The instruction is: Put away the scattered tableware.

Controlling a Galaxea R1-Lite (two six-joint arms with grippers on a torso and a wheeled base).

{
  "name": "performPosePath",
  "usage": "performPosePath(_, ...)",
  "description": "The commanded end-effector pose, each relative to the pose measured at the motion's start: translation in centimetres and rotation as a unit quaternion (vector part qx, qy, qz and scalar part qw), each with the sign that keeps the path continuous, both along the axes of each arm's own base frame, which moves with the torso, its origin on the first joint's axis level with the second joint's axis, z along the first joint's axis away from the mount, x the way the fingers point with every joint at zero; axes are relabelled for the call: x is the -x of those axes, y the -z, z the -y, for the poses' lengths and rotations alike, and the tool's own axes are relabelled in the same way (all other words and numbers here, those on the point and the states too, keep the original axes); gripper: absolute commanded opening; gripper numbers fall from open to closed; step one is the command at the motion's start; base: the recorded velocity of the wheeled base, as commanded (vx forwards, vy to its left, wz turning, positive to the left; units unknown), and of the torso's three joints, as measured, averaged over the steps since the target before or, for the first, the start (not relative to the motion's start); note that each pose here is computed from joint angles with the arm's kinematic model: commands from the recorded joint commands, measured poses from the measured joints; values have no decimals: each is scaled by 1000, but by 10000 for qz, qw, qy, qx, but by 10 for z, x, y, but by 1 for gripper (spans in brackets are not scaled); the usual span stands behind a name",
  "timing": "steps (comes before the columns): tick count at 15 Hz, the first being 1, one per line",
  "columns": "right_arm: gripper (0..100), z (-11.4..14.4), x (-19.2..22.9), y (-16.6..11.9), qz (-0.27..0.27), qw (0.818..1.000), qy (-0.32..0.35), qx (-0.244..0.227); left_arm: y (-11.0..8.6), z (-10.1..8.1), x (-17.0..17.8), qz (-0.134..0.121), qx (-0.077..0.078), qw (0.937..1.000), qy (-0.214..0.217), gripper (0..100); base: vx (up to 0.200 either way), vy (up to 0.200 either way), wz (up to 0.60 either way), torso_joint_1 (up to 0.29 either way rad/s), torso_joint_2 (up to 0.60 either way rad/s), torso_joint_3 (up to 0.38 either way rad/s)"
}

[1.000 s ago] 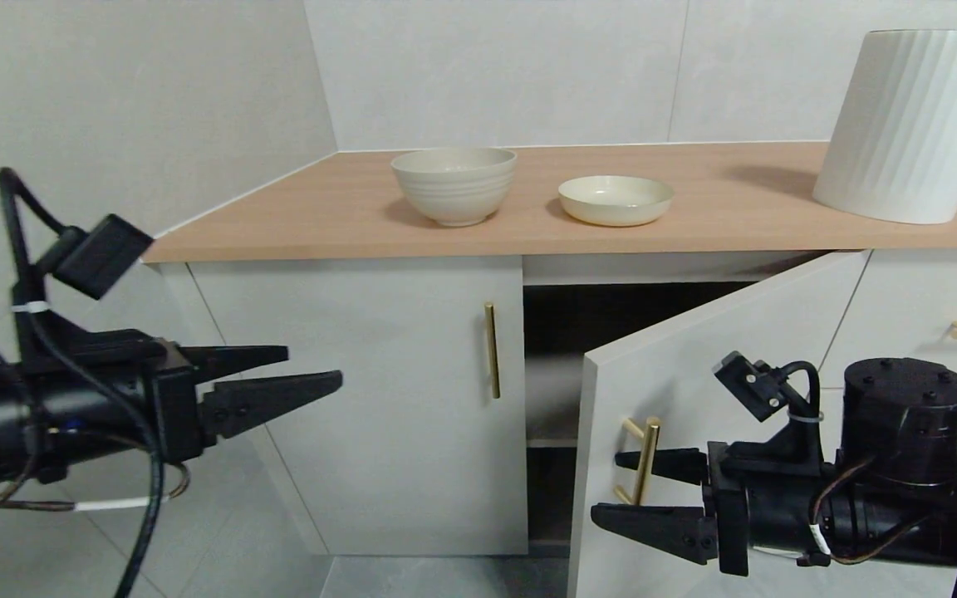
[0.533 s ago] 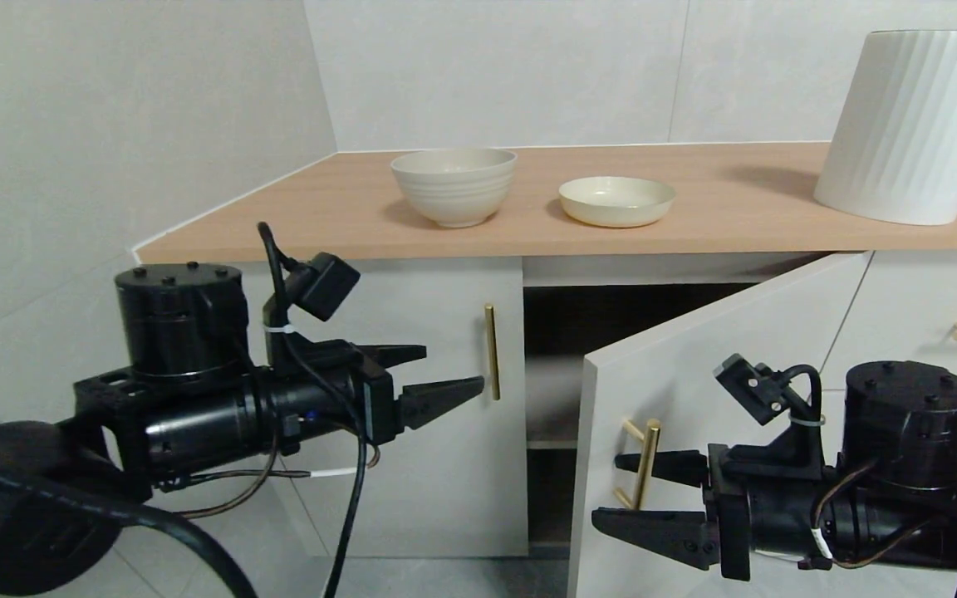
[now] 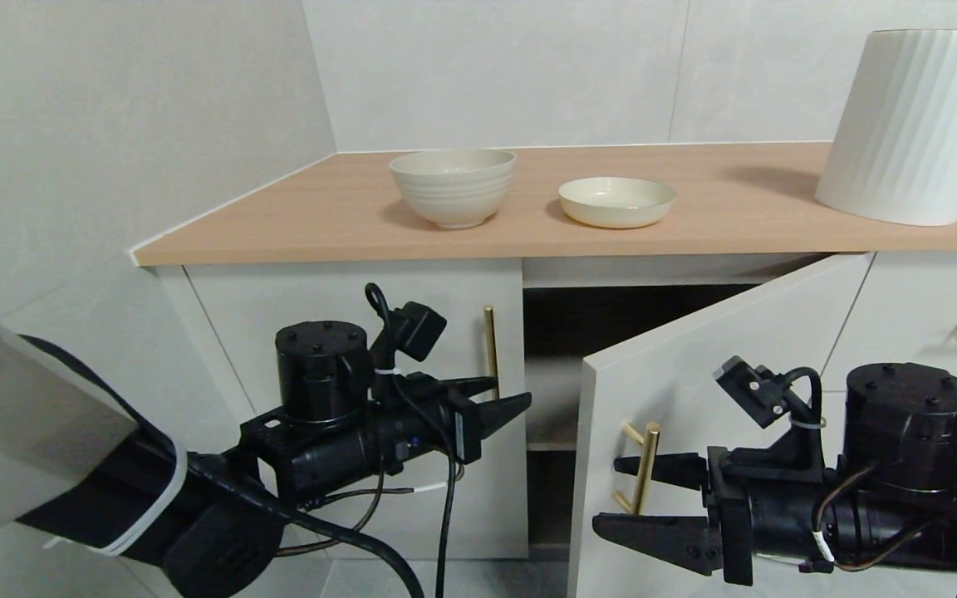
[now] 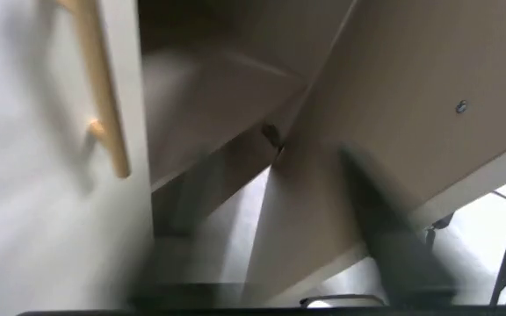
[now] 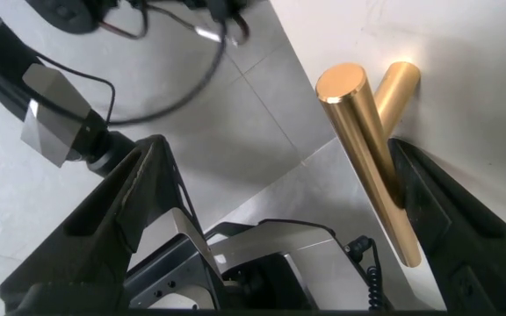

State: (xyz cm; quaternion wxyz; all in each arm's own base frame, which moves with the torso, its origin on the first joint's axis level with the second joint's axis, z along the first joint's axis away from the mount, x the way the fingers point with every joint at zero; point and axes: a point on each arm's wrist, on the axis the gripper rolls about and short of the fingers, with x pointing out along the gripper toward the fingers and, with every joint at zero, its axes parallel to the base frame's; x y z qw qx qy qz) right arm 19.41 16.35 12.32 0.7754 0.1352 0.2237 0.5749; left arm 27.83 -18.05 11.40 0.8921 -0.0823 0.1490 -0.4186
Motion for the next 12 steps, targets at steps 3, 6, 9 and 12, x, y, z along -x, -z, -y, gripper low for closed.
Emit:
performPosePath(3, 100, 0, 0, 3, -72, 10000, 1, 49, 9, 16, -1, 5, 12, 9998, 217, 0, 0, 0, 0, 0, 0, 0)
performPosePath(6, 100, 0, 0, 3, -65, 10000, 0, 50, 25, 34, 6, -17, -19, 9990, 457, 0, 0, 0, 0, 0, 0, 0)
performPosePath(9, 100, 0, 0, 2, -38, 10000, 13, 40, 43, 52, 1, 380, 286, 9967, 652, 0, 0, 0, 0, 0, 0, 0)
performPosePath(12, 100, 2, 0, 1, -16, 10000, 51, 31, 53, 66, 9, 453, 381, 9944, 877, 0, 0, 0, 0, 0, 0, 0)
